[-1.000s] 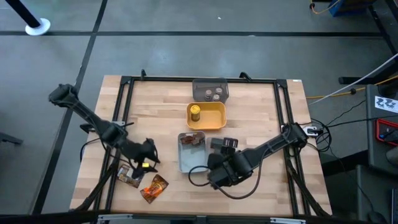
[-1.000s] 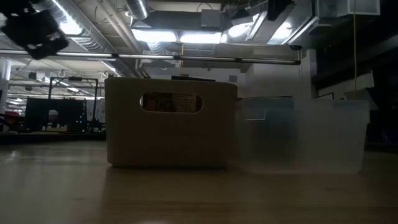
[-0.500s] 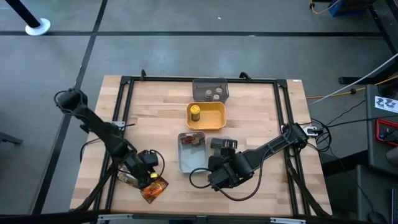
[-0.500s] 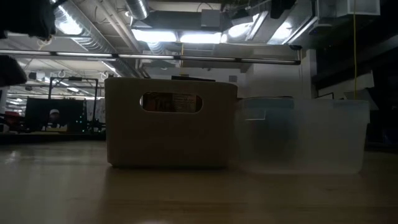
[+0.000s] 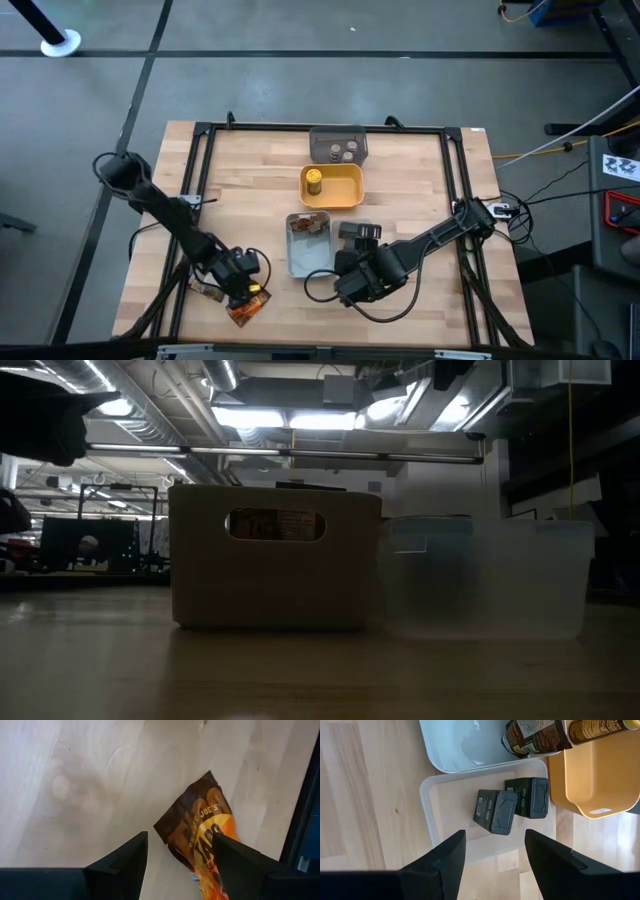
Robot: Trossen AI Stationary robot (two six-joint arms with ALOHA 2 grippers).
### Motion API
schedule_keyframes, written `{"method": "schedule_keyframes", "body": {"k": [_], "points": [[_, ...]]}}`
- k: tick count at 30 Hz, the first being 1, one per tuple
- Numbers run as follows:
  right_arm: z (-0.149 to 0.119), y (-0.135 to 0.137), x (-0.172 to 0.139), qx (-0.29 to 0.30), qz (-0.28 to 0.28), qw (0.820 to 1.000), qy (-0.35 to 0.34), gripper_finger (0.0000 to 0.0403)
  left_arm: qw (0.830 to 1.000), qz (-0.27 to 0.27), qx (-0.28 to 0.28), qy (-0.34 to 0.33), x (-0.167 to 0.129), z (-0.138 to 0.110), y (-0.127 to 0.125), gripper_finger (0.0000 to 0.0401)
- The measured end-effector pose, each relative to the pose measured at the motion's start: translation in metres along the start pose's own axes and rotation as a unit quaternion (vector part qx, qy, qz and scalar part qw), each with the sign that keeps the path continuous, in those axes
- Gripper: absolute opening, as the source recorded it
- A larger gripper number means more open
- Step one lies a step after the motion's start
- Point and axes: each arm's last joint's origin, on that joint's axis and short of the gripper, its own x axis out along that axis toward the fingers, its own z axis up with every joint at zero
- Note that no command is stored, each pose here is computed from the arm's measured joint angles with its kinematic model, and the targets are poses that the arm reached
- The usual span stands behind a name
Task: Sort spices by type
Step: Put the right brown seasoning pack into the gray bin
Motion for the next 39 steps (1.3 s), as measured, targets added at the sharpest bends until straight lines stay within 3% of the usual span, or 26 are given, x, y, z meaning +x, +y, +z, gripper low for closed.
{"method": "schedule_keyframes", "body": {"k": [17,21,29,39], "points": [[0.000,0.000,0.000,0.000,0.002,1.000,0.001,0.0205,1.000,0.009,0.005,0.002,0.023,-0.001,-0.001,0.0197],[0.000,0.000,0.000,0.000,0.002,1.000,0.001,0.0205,1.000,0.008,0.005,0.001,0.024,-0.001,-0.001,0.0152],[-0.001,0.001,0.000,0.000,0.019,1.000,0.013,0.0205,1.000,0.008,-0.008,0.000,0.024,-0.001,-0.001,0.0014],[-0.001,0.001,0.000,0.000,0.022,1.000,0.015,0.0205,0.999,-0.007,-0.034,-0.001,0.017,0.000,-0.003,0.0004]]}}
